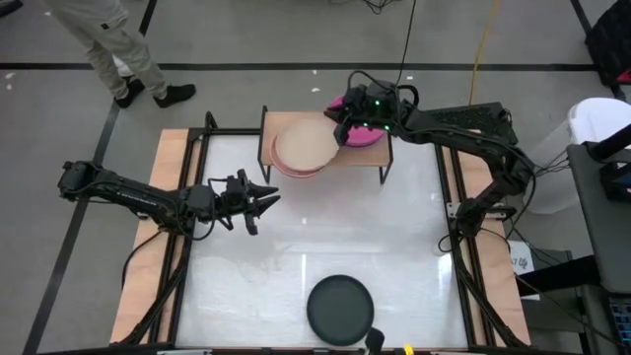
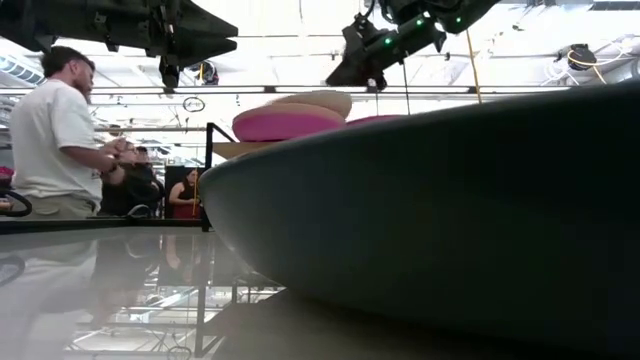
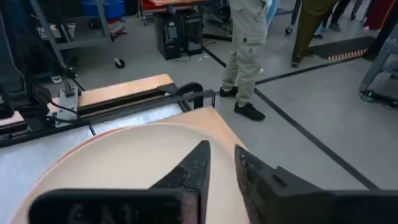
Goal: Place and stack plates onto a shelf
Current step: Stack the gray plate on top of the orange plate on the shelf, then stack the black plate on top of the gray plate on the shelf, then return to Home Position
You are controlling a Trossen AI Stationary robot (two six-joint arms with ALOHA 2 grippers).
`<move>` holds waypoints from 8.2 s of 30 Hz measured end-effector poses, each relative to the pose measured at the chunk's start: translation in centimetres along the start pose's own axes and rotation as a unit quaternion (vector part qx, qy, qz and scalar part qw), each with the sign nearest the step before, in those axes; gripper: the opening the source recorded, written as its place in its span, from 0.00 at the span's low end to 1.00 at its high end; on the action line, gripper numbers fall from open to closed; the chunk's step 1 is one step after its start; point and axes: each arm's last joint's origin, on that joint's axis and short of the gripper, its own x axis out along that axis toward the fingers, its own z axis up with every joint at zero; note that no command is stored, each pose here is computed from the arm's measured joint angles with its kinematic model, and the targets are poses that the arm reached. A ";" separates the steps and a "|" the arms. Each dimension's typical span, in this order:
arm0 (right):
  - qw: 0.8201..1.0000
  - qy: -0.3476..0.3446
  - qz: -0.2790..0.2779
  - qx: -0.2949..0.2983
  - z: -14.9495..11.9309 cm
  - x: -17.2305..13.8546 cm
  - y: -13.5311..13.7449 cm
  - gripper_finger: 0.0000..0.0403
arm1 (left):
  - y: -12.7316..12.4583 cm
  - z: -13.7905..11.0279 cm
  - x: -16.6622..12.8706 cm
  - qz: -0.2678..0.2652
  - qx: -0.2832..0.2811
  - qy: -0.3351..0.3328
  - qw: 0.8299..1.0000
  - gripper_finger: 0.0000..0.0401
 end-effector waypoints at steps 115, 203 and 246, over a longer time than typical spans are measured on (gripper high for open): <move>0.955 -0.134 0.262 -0.026 -15.2 -19.3 8.3 0.32 | -9.3 -3.2 14.5 -0.047 0.103 0.451 0.886 0.02; 0.979 -0.088 0.184 -0.001 -18.0 -24.3 6.5 0.32 | 3.0 -0.1 -5.0 0.016 0.040 -0.030 0.999 0.20; 0.966 -0.170 0.194 0.018 -22.9 -20.4 7.0 0.32 | 4.5 -5.9 -6.7 -0.007 0.067 -0.005 0.998 0.20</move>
